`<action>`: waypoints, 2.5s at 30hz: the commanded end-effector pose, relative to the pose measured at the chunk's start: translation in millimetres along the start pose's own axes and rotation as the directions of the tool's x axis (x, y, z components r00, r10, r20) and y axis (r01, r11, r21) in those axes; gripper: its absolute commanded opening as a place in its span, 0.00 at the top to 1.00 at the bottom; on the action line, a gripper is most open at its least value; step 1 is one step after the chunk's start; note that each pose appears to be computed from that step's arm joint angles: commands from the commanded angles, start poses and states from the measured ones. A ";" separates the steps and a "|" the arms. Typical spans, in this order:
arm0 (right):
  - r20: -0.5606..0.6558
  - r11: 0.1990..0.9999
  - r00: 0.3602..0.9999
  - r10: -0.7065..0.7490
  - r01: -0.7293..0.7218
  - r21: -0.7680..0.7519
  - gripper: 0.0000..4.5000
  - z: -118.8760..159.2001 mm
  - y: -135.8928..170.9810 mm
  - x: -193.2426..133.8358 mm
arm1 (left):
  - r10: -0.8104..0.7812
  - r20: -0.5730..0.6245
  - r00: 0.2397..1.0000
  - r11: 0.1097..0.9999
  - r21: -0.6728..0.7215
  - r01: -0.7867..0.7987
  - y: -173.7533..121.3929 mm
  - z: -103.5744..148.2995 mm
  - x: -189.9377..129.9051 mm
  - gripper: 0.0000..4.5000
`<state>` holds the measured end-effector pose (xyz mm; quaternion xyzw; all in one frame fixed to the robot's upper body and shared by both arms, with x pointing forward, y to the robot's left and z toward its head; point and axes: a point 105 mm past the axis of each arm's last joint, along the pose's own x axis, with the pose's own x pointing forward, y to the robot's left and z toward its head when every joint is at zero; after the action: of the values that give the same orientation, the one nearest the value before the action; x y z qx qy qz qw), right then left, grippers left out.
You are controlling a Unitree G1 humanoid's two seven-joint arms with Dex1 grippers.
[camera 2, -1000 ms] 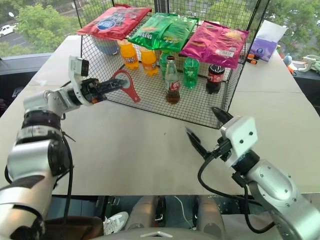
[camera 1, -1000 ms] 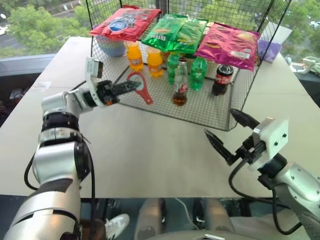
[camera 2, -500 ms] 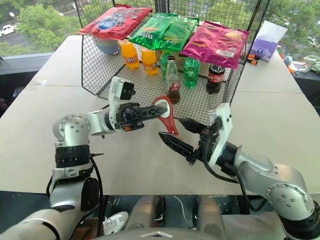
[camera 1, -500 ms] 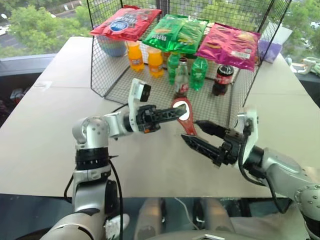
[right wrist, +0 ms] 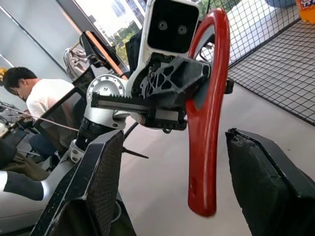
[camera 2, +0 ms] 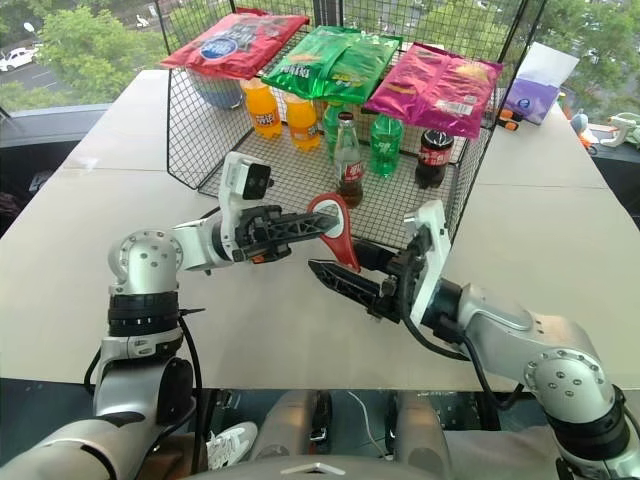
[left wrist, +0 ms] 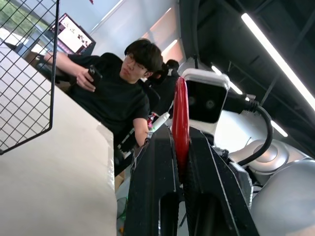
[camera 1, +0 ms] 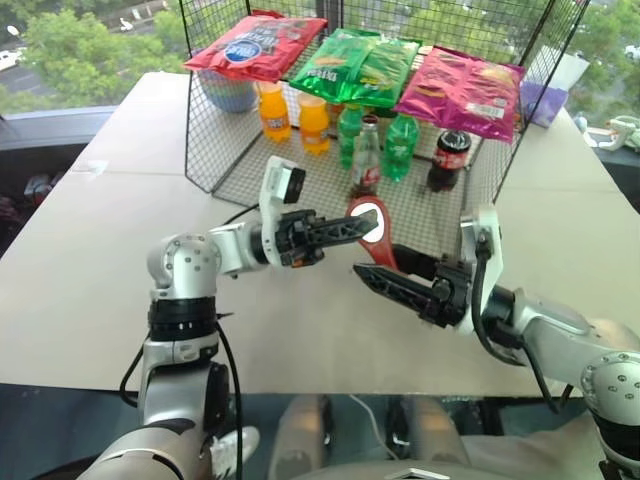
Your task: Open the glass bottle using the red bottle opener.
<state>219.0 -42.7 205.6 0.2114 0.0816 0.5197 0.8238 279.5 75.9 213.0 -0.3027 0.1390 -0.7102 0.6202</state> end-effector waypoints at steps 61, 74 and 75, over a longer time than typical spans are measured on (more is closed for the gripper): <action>0.294 0.954 0.914 -0.281 0.300 -0.020 1.00 31.0 -5.8 -48.1 | 0.605 0.364 0.708 0.375 0.654 -0.657 125.8 85.8 9.9 0.01; 0.286 0.945 0.911 -0.298 0.324 -0.048 1.00 30.3 -2.5 -50.3 | 0.603 0.356 0.714 0.393 0.647 -0.654 141.6 93.0 22.4 0.44; 0.286 0.944 0.910 -0.299 0.326 -0.048 1.00 30.3 -2.5 -50.6 | 0.598 0.356 0.718 0.393 0.650 -0.650 140.8 93.8 22.6 0.44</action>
<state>216.6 -97.4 214.9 0.2294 0.0027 0.3413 0.9115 447.8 49.2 190.2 0.0223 -0.0424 -0.3976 0.9163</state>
